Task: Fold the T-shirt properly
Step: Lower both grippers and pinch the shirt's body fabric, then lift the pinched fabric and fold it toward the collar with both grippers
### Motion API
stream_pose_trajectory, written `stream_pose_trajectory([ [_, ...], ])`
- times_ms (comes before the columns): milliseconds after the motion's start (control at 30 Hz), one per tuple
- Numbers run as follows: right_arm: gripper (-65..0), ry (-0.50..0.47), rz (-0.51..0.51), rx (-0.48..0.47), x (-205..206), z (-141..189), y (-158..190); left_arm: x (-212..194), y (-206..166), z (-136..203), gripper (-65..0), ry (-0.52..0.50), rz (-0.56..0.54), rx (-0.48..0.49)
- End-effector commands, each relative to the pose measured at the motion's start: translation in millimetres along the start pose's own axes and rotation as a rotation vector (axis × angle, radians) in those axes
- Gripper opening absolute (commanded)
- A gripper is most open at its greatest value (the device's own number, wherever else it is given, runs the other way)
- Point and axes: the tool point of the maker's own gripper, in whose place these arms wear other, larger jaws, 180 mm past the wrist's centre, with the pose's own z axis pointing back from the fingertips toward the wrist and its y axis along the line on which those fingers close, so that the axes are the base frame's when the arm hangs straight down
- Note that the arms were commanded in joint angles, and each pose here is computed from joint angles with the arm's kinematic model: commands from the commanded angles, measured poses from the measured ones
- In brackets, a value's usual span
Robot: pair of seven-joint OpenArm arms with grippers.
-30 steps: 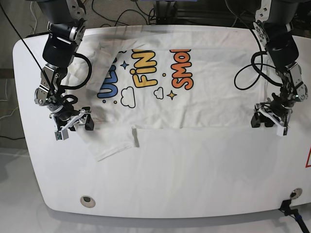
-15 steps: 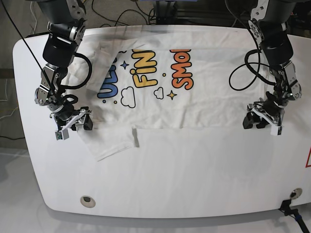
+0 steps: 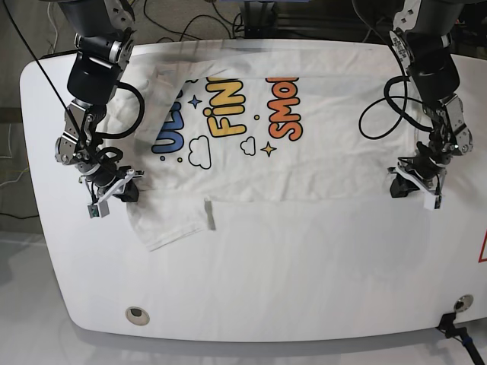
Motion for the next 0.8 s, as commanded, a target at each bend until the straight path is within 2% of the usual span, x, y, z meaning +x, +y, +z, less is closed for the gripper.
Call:
stream_pose_trajectory([
  [0, -65.0, -0.001, 0.032, -0.012, 14, 3, -7, -12, 5, 1, -65.0, 0.084, -0.030, 0.021],
  [133, -65.0, -0.027, 0.053, -0.019, 30, 5, -8, 17, 3, 8, -65.0, 0.021, -0.095, 0.035],
  [200, -65.0, -0.031, 0.096, -0.041, 42, 15, -10, 12, 4, 15, -65.0, 0.044, -0.124, 0.047],
  [300, -65.0, -0.020, 0.163, -0.073, 55, 29, -8, 25, -1, 25, -65.0, 0.028, -0.173, 0.055],
  [433, -65.0, -0.002, 0.249, -0.120, 63, 50, -6, 30, -8, 39, -65.0, 0.028, -0.191, 0.045],
  [767, -65.0, 0.043, 0.390, -0.192, 42, 96, 15, 31, -27, 80, -65.0, 0.007, -0.354, 0.073],
])
